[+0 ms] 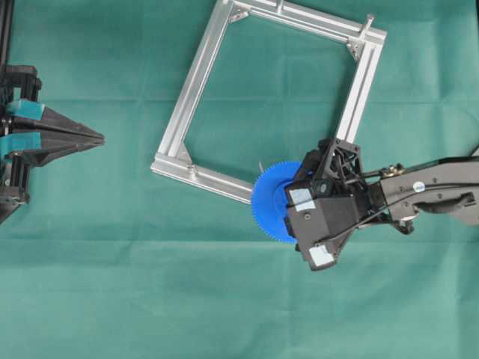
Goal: Find the location of the shaft and insert the gear.
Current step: 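Align the gear's center hole with the shaft using the right gripper, then push the gear onto the shaft with the right gripper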
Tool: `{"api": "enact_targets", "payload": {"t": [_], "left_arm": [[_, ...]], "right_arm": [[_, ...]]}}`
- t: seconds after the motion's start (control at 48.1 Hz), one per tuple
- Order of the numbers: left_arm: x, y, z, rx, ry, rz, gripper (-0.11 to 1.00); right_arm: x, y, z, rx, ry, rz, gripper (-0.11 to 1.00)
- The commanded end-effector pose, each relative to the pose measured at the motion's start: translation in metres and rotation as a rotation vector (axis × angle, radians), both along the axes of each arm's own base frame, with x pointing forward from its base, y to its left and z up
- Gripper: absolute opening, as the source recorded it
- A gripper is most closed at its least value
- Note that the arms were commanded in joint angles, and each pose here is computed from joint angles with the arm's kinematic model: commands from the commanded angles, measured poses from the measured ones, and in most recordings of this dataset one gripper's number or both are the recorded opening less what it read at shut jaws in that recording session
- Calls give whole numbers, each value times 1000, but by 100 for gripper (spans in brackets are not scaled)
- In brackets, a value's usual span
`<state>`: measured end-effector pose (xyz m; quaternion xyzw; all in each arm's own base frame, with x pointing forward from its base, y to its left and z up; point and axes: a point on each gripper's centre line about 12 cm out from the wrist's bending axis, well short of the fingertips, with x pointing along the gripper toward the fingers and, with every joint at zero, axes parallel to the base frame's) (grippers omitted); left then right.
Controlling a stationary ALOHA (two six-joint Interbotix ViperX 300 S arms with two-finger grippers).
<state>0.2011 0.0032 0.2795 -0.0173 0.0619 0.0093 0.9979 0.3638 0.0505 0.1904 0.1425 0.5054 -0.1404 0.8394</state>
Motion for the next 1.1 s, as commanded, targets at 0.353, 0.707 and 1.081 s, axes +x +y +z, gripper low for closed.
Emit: {"api": "enact_targets", "payload": {"t": [0.353,0.707,1.081], "left_arm": [[2,1,2,-3,-5,4,0],[2,1,2,-1,-5,3,0],[2,1,2,0,-3,3,0]], "right_arm": [[-1,2,12,25,-53,-10,69],[-1,23,14,82,-89,3,69],[-2,16,12,25,-80,0,69]]}}
